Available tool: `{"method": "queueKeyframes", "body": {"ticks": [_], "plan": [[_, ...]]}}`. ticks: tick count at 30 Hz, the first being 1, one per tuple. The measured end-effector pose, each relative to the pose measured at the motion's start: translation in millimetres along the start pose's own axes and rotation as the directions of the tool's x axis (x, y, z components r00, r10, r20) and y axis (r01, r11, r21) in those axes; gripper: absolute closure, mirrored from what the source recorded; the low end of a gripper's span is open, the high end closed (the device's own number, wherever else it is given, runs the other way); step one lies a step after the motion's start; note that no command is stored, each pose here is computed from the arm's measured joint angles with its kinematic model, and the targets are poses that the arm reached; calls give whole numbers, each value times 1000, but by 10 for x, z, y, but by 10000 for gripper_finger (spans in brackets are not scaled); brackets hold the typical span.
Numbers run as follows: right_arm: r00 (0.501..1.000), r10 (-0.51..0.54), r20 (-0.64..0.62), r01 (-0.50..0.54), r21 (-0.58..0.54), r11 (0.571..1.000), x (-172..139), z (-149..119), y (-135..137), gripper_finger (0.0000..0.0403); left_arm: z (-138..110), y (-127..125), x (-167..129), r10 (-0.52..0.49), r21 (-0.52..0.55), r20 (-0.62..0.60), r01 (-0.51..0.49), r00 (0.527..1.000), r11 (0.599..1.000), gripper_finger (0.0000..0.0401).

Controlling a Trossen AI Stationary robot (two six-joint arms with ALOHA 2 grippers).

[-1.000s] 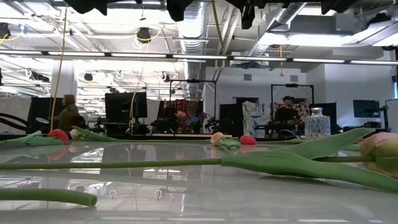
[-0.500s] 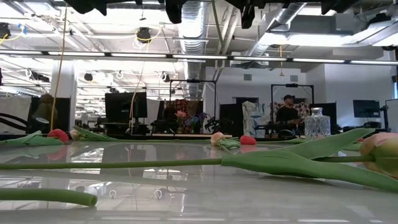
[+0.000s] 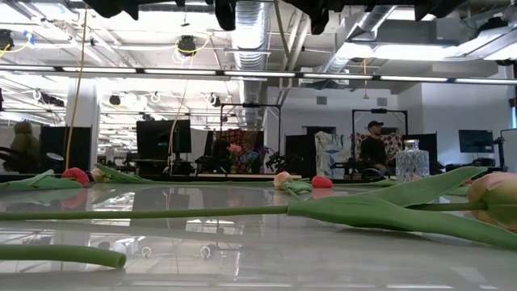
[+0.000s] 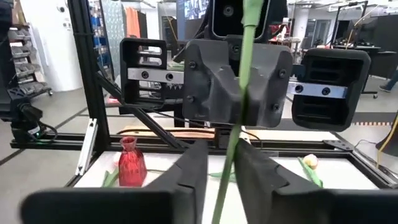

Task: Sort flowers into vase by color
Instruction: Put the pink flower in the transparent vase

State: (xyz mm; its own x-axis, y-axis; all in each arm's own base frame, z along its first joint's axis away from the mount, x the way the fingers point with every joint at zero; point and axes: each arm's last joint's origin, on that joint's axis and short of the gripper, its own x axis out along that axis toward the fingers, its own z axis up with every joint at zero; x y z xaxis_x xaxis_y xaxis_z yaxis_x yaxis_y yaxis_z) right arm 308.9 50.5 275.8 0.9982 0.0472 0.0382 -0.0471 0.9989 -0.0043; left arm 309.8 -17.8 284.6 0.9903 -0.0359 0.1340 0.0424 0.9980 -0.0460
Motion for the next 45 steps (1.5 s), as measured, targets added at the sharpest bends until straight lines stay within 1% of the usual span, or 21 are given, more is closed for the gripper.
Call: {"method": "queueKeyframes", "body": {"ticks": [4,8,10,12,14,17,18,20,24,30,33,38,42,45], "plan": [[1000,-7,-20,7,-2,1000,-1,-16,-24,217,-3,44,0,22,3,-3,-22,1000,1000,400],[989,-28,-145,25,-22,999,-85,-41,-94,146,-7,137,-1,69,8,-6,-69,998,998,401],[973,-48,-225,45,-20,999,-167,-41,-152,125,-4,200,-3,111,11,-4,-111,994,994,401],[952,-83,-296,85,-7,996,-267,-27,-212,114,-2,266,-7,149,16,-3,-149,989,989,401],[922,-132,-365,138,-10,990,-379,-15,-266,111,1,325,-12,192,18,-1,-192,981,981,401],[860,-238,-451,239,-57,969,-553,-4,-318,112,8,393,-20,250,19,6,-250,968,968,401],[841,-273,-467,270,-76,960,-605,3,-329,112,12,412,-23,267,19,10,-267,964,964,401],[825,-320,-466,313,-96,945,-703,18,-348,112,13,449,-14,298,14,19,-299,954,954,401],[832,-340,-439,338,-86,937,-920,21,-364,112,11,519,128,324,13,17,-324,946,946,401],[855,-341,-390,361,-25,932,-1268,56,-381,113,-55,684,622,328,58,9,-328,945,943,401],[856,-338,-391,375,22,927,-1431,71,-382,113,-74,846,885,324,82,26,-325,946,942,401],[851,-323,-413,389,85,917,-1645,76,-368,113,-150,1197,1300,275,78,57,-279,960,957,401],[848,-312,-428,387,98,917,-1758,81,-356,113,-248,1486,1625,255,39,96,-259,962,965,401],[828,-351,-438,424,79,902,-1844,76,-373,113,-377,1653,1870,222,1,104,-223,970,975,401]]}}
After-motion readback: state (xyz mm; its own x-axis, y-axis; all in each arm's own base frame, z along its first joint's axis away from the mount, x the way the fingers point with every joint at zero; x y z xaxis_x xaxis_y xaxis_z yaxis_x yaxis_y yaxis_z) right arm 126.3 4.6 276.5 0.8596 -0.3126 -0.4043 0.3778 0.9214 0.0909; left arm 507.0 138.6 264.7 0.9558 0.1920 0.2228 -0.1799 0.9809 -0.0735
